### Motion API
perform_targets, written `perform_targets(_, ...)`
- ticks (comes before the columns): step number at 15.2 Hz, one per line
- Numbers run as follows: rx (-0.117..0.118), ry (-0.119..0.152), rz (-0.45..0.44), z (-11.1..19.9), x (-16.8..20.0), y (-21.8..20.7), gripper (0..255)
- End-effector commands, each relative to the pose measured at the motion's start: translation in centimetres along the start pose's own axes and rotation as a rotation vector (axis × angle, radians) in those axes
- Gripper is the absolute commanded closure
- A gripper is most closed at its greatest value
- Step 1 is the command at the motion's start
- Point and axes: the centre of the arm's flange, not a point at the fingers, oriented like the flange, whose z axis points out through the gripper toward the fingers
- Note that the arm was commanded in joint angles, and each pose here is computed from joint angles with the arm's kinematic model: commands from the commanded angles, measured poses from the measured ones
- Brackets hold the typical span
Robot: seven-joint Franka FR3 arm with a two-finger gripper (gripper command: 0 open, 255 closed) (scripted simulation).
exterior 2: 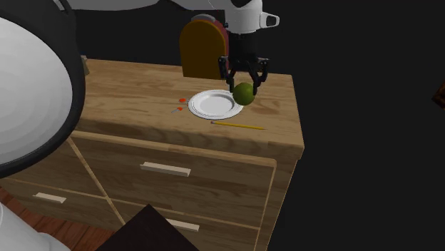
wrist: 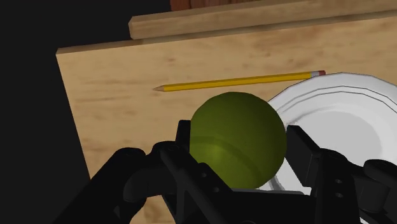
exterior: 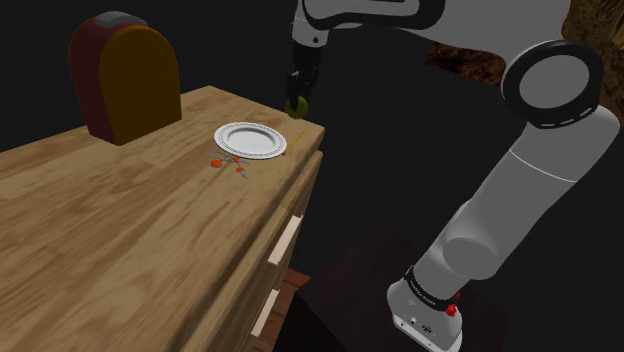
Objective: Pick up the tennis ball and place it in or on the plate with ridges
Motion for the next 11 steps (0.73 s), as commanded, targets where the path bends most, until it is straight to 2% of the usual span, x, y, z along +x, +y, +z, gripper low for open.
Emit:
perform_targets(1,0.0,0.0,0.0,-0.8,0.1,0.1,255)
perform_targets(11,0.0,0.0,0.0,-3.6,5.2,-11.7,255)
